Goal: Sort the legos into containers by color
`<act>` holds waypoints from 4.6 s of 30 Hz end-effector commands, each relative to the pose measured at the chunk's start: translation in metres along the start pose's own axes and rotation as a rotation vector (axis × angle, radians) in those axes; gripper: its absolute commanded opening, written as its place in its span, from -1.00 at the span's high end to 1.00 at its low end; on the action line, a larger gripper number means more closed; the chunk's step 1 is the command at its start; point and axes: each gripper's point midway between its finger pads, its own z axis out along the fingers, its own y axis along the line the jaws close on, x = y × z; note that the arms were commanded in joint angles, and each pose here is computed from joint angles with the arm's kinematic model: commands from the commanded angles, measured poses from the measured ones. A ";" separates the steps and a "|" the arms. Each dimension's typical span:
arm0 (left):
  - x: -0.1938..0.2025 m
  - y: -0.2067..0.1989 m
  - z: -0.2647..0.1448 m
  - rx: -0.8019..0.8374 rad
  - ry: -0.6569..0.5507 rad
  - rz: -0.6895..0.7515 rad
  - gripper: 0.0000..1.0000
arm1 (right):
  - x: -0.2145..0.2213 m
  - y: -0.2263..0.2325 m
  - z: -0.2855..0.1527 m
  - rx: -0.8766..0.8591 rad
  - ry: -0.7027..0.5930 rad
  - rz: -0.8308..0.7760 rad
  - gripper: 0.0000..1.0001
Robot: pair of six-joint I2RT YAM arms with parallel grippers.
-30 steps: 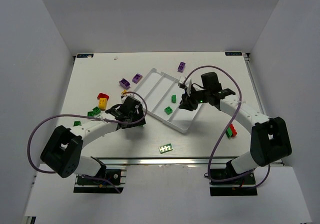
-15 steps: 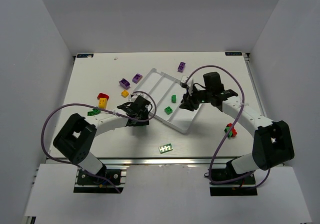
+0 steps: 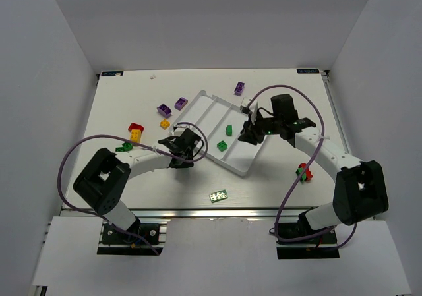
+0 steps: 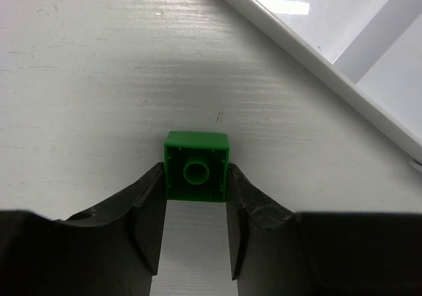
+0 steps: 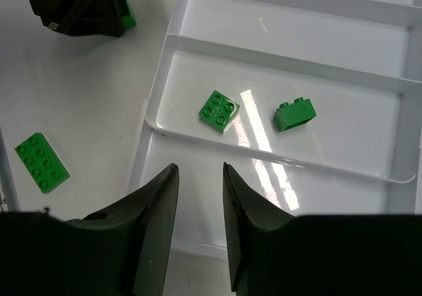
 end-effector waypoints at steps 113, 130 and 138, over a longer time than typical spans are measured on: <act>-0.043 -0.023 -0.138 0.477 -0.335 -0.322 -0.52 | 0.260 -0.009 -0.166 0.415 0.779 0.473 -0.02; -0.097 -0.131 -0.234 1.057 -0.400 -0.116 -0.61 | 0.032 0.025 -0.101 0.000 0.032 -0.174 0.89; -0.110 -0.155 -0.251 1.177 -0.387 -0.139 -0.61 | -0.038 0.053 -0.065 -0.034 -0.098 -0.355 0.86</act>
